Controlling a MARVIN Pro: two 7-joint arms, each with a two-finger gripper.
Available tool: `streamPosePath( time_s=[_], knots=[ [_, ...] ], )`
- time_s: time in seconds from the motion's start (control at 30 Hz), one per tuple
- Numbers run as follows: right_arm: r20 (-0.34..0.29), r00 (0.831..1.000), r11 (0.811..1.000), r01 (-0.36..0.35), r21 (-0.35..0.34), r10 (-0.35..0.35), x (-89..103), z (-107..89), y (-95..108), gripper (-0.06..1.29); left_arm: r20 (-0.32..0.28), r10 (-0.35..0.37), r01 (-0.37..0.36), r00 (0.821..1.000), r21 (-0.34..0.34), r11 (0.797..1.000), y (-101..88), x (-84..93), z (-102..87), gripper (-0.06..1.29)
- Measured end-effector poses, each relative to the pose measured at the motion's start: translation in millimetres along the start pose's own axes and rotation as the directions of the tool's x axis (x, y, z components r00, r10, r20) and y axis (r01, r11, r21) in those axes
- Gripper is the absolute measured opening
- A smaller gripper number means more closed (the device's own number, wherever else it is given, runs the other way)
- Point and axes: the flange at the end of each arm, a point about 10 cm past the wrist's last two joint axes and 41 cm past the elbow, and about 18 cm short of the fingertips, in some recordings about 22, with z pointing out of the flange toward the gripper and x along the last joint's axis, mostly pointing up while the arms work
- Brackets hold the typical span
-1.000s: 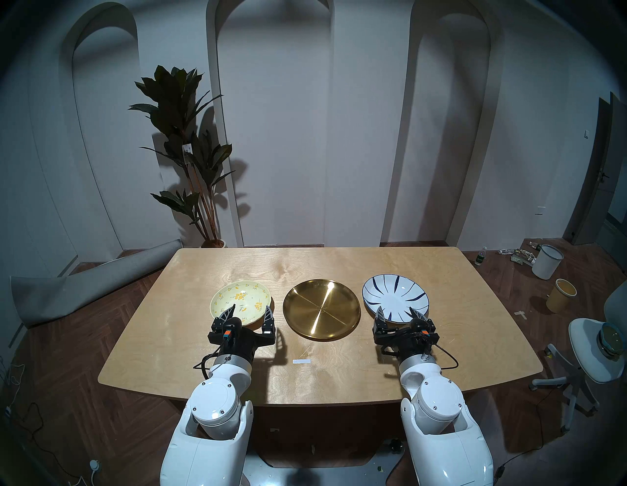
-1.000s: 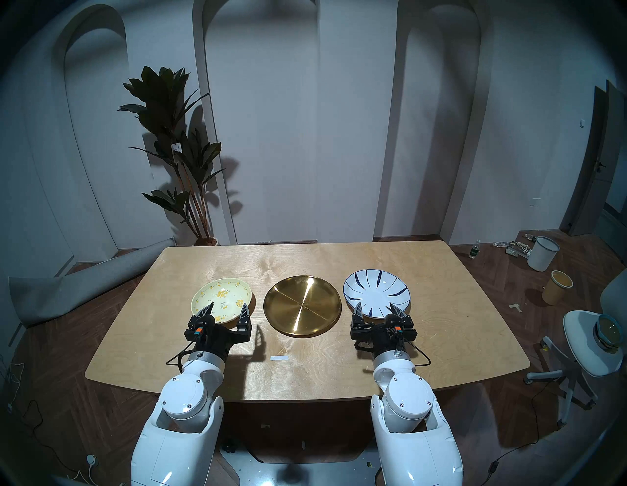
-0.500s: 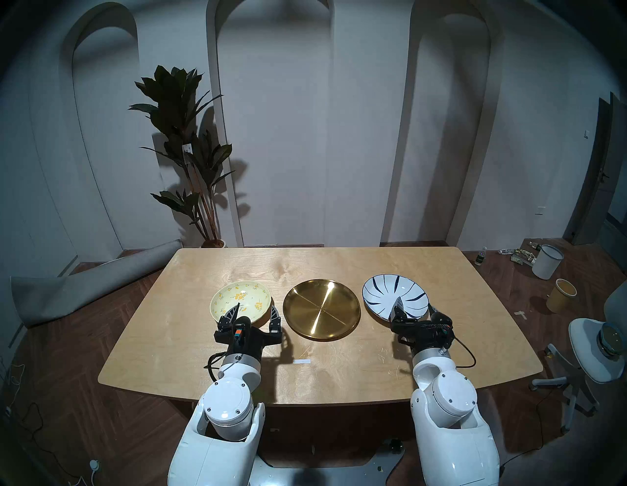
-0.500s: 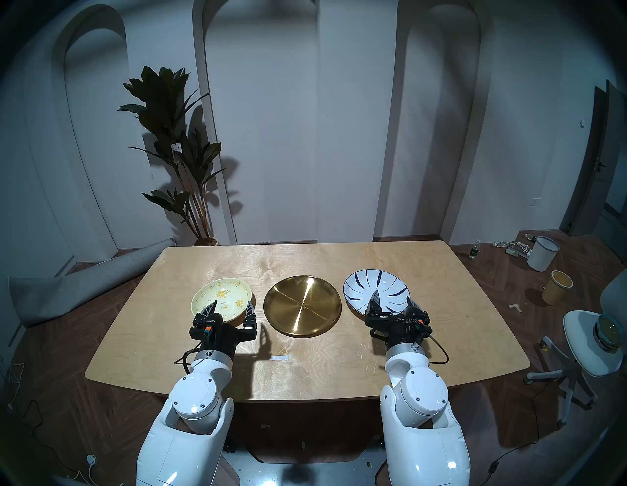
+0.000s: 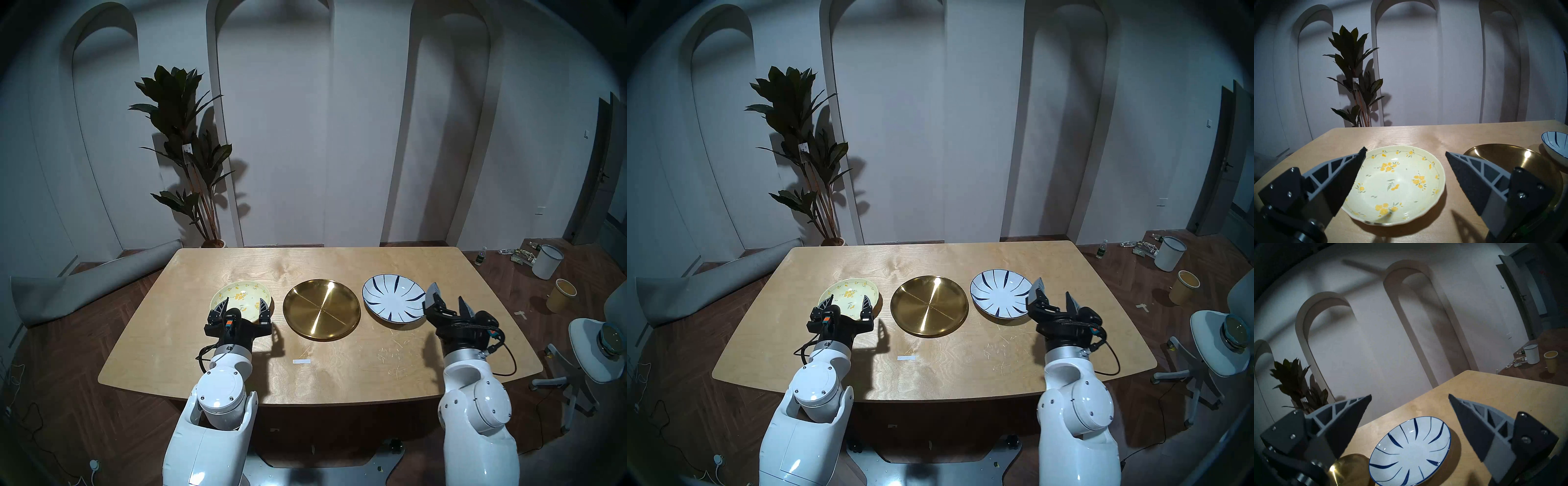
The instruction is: Stack the plates into one stack
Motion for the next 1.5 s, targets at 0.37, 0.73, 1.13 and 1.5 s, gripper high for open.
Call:
streamPosePath(
  time_s=[0.37, 0.73, 1.13, 1.5],
  knots=[
    [0.04, 0.999, 0.999, -0.003, -0.054, 0.005, 42.2, -12.6, 52.8, 1.22, 0.014, 0.004, -0.005, 1.0, 0.011, 1.0, -1.0, 2.5, 6.2, 1.25],
    [0.089, 0.996, 0.987, 0.026, -0.158, -0.012, 77.5, 1.3, 132.0, 1.22, 0.012, 0.006, -0.007, 1.0, 0.006, 1.0, 4.7, 2.9, 5.2, 1.25],
    [0.15, 0.982, 0.983, -0.094, -0.158, 0.118, 100.1, 28.3, 186.5, 1.22, 0.011, 0.013, -0.013, 1.0, 0.015, 1.0, 7.6, 2.5, 1.9, 1.25],
    [0.385, 0.881, 0.952, -0.307, 0.022, 0.275, 66.5, 70.3, 163.2, 1.22, 0.014, 0.021, -0.021, 1.0, 0.008, 1.0, 18.0, 0.6, -8.8, 1.25]
  ],
)
